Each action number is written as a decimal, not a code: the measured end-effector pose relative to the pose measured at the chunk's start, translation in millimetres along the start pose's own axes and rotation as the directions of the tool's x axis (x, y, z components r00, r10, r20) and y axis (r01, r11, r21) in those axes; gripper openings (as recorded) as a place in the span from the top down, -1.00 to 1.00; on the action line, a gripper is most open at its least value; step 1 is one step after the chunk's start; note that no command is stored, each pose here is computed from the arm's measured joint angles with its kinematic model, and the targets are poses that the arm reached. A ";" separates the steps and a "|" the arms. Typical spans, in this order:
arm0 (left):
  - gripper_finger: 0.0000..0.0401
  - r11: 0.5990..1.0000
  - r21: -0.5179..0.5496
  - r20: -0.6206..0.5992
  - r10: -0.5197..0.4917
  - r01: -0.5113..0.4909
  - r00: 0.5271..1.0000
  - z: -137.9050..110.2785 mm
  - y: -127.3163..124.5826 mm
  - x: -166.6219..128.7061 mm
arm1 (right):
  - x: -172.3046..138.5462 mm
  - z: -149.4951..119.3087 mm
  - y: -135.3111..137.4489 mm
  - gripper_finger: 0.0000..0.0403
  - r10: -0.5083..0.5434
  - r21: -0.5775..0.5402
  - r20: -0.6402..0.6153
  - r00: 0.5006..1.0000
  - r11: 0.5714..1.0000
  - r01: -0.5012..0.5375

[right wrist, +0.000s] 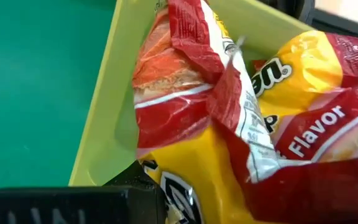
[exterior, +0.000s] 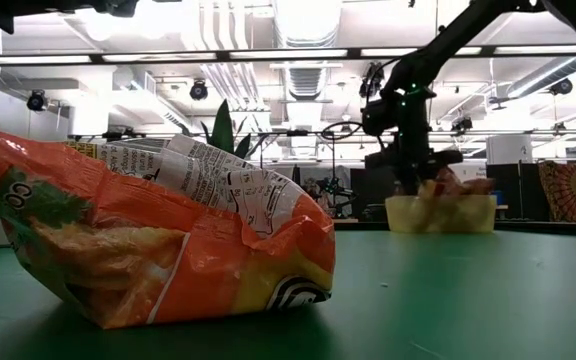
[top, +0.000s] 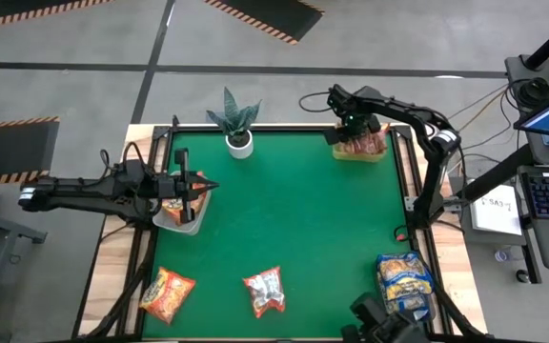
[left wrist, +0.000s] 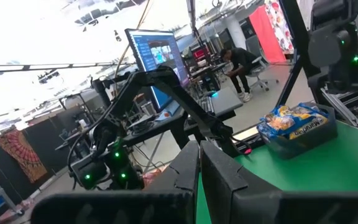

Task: Sort Maruchan noodles
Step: Put the red noodle pack into the yellow bin, then put the orange noodle pack into the white bin

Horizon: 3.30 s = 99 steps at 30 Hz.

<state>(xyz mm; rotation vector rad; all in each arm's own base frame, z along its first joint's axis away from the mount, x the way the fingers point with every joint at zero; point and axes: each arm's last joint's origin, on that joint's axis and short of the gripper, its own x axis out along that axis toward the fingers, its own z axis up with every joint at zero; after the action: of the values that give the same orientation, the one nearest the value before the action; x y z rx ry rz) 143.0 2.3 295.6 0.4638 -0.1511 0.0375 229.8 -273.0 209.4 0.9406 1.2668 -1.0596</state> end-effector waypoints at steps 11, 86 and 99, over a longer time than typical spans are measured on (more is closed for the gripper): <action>1.00 1.000 0.000 -0.001 -0.001 0.001 1.000 -0.1 -0.1 0.0 | 4.8 0.0 2.0 0.44 -0.004 -0.005 -0.015 1.000 1.000 0.004; 1.00 0.743 -0.660 -0.298 -0.395 0.111 0.869 -30.5 -73.4 77.9 | -23.4 -271.9 85.4 0.40 0.843 -0.924 0.288 0.454 0.369 -0.100; 0.90 0.783 -0.601 -0.636 -0.590 0.161 0.497 -8.2 -120.8 120.0 | -84.8 -272.9 51.9 0.45 0.907 -0.945 0.313 0.280 0.326 0.002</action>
<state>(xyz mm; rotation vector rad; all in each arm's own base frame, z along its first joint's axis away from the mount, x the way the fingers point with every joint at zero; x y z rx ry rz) 271.2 -101.7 253.4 -0.0683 0.8689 -0.2459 207.3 10.4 268.7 -0.0832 0.2807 -0.0758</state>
